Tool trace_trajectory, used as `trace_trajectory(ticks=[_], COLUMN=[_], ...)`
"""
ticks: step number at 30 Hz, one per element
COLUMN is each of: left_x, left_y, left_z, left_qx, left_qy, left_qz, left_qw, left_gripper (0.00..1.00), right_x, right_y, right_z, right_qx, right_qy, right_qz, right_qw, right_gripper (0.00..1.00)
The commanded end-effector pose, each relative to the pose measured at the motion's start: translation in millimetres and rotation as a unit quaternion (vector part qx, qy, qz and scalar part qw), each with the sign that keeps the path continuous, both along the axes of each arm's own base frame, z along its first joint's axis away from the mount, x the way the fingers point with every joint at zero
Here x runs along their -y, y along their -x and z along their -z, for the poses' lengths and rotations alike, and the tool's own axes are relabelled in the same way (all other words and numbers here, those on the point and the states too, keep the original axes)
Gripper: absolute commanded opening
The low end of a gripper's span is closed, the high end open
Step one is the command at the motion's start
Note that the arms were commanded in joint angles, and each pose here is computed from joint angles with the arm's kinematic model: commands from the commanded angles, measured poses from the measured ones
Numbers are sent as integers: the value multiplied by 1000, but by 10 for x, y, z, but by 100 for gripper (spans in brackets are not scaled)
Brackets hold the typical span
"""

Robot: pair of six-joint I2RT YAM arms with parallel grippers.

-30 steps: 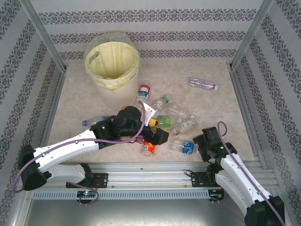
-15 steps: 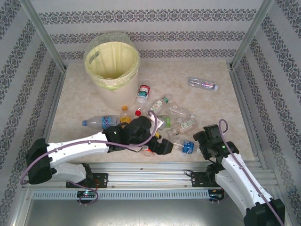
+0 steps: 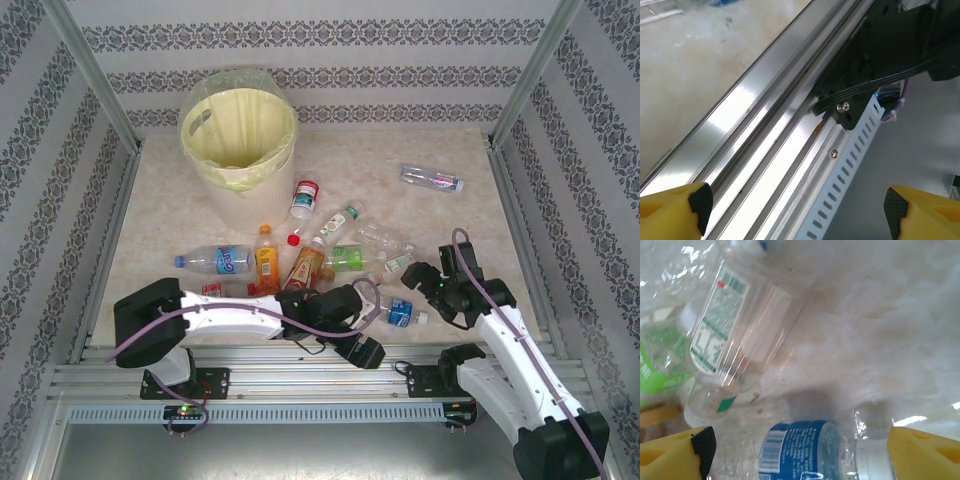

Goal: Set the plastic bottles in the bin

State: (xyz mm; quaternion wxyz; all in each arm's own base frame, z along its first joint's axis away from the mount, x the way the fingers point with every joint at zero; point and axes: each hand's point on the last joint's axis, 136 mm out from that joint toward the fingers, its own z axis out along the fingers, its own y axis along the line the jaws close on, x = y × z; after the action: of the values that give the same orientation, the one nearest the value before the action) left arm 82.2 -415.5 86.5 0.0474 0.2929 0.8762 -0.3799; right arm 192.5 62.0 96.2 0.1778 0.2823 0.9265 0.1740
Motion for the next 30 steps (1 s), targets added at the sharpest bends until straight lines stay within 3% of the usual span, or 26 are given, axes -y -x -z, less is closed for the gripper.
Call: trace_trajectory(ticks=[1, 8, 30], left_x=[360, 625, 627], left_y=[14, -178, -1028], left_z=[-231, -131, 97], left_qx=[-9, 12, 45], left_qy=[58, 59, 90], left_qz=[8, -10, -98], left_qw=[998, 998, 990], left_gripper=[90, 93, 94], right_x=[-111, -152, 87], right_y=[85, 90, 112], right_z=[15, 164, 223], right_qx=[-21, -45, -74], right_qy=[-4, -9, 9], right_qz=[-75, -92, -32], right_qw=[997, 995, 997], right_gripper=[90, 89, 83])
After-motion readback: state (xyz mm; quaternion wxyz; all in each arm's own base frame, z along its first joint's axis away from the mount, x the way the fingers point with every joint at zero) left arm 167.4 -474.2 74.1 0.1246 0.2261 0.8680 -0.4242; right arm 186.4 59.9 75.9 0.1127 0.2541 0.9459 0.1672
